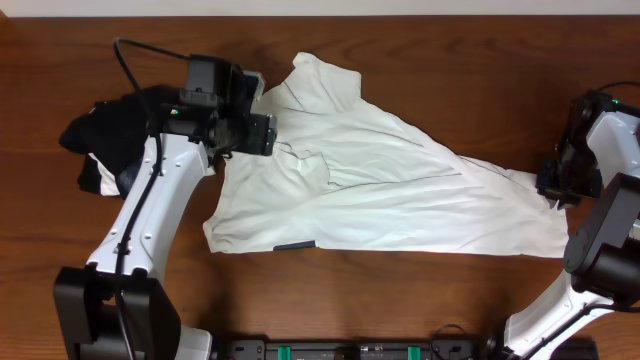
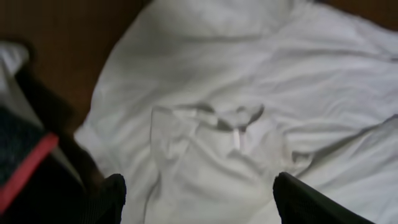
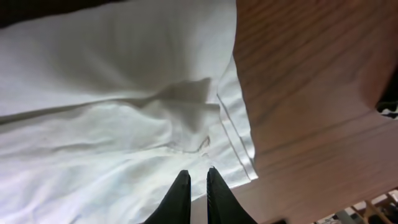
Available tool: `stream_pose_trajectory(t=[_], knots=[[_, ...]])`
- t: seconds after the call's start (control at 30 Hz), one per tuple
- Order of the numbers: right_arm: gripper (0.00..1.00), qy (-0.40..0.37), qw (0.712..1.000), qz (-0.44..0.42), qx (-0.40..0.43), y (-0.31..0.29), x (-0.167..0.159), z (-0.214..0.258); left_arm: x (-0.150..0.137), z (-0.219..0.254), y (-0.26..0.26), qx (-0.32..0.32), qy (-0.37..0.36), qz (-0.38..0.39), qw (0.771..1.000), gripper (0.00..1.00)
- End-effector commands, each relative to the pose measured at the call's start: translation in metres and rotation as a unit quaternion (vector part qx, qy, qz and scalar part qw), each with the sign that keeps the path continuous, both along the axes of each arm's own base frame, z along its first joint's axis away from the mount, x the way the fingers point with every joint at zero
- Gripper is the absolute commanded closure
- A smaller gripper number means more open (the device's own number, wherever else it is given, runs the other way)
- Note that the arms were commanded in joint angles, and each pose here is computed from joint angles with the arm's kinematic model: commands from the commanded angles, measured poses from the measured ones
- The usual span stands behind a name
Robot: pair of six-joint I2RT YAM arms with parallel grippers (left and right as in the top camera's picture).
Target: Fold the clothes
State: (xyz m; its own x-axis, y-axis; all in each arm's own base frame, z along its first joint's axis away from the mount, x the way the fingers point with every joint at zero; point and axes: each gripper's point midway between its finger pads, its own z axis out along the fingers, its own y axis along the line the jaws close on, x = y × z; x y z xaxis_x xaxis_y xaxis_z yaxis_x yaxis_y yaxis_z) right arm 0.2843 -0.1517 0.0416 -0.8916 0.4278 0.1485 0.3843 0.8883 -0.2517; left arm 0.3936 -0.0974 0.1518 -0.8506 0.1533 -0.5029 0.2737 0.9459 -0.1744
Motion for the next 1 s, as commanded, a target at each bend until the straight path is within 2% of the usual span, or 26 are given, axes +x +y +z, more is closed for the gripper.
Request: stream_pose_trajectory(t=[0.0,0.1,0.13,0.23,0.3,0.63,0.8,0.97], knots=[[0.9,0.003,1.0,-0.004,-0.008,0.001,0.0,-0.001,0.014,0.009,-0.009,-0.016,-0.036,-0.029,0.999,0.18],[0.89,-0.005,1.0,-0.005,-0.008,0.0,0.003,-0.002,0.034,0.005,-0.013,-0.018,-0.06,-0.034,0.997,0.19],[0.86,-0.006,1.0,-0.005,-0.006,0.001,0.004,-0.002,0.04,0.002,-0.014,-0.018,-0.065,-0.036,0.997,0.19],[0.65,-0.015,1.0,-0.015,0.012,0.007,0.006,-0.004,0.067,-0.011,-0.018,-0.018,-0.078,-0.038,0.996,0.19],[0.6,-0.021,0.999,-0.02,0.024,0.012,0.008,-0.005,0.087,-0.021,-0.021,-0.012,-0.087,-0.047,0.995,0.18],[0.58,-0.05,0.993,-0.044,0.094,0.029,0.015,-0.006,0.182,-0.068,-0.035,0.001,-0.113,-0.07,0.991,0.19],[0.57,-0.044,0.993,-0.051,0.097,0.032,0.01,-0.001,0.208,-0.084,-0.04,-0.002,-0.152,-0.069,0.986,0.2],[0.57,-0.04,0.993,-0.05,0.095,0.032,0.007,0.001,0.22,-0.095,-0.047,-0.007,-0.173,-0.07,0.982,0.21]])
